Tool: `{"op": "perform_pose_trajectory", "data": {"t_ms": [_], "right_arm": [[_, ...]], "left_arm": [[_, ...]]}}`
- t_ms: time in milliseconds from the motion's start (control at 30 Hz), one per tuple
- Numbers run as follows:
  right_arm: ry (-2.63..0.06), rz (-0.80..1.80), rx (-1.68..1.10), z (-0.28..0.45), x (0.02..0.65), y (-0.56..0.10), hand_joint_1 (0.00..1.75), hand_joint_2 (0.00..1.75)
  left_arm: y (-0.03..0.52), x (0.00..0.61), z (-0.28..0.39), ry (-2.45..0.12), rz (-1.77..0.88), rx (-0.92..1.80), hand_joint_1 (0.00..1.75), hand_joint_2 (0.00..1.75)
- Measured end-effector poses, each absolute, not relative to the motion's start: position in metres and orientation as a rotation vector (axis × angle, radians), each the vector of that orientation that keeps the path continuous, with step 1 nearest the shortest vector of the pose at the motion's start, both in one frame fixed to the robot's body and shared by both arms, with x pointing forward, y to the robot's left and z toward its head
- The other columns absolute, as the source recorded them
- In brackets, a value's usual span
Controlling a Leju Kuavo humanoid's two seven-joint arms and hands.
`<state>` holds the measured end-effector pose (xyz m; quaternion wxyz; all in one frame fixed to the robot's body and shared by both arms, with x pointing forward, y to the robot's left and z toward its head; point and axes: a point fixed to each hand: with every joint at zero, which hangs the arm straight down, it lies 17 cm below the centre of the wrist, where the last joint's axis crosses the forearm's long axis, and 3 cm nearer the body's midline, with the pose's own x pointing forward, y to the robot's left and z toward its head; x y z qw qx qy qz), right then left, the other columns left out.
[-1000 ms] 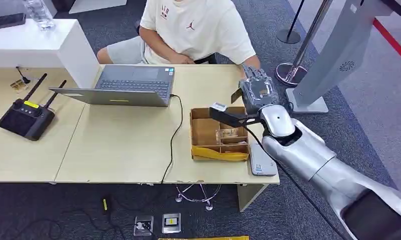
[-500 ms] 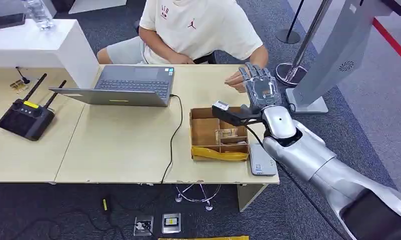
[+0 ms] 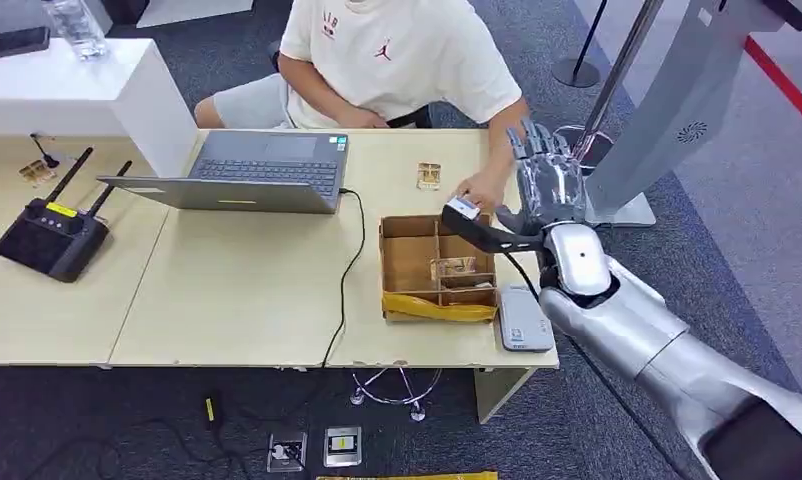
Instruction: Pass the card to the sensor for recognition and then transmit it.
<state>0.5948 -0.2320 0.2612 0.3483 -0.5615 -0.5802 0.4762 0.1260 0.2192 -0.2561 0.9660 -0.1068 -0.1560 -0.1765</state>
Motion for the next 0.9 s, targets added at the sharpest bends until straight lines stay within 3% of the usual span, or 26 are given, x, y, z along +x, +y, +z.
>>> {"op": "perform_pose_trajectory", "data": {"t_ms": [433, 900], "right_arm": [[-1.735, 0.899, -1.272, 0.262, 0.524, -0.255, 0.0, 1.75], [-1.629, 0.832, -1.037, 0.187, 0.447, -0.307, 0.0, 1.75]], "left_arm": [[0.217, 0.113, -0.258, -0.321, -0.303, -0.231, 0.0, 0.0], [0.219, 0.109, -0.258, -0.316, -0.293, -0.231, 0.0, 0.0]]}}
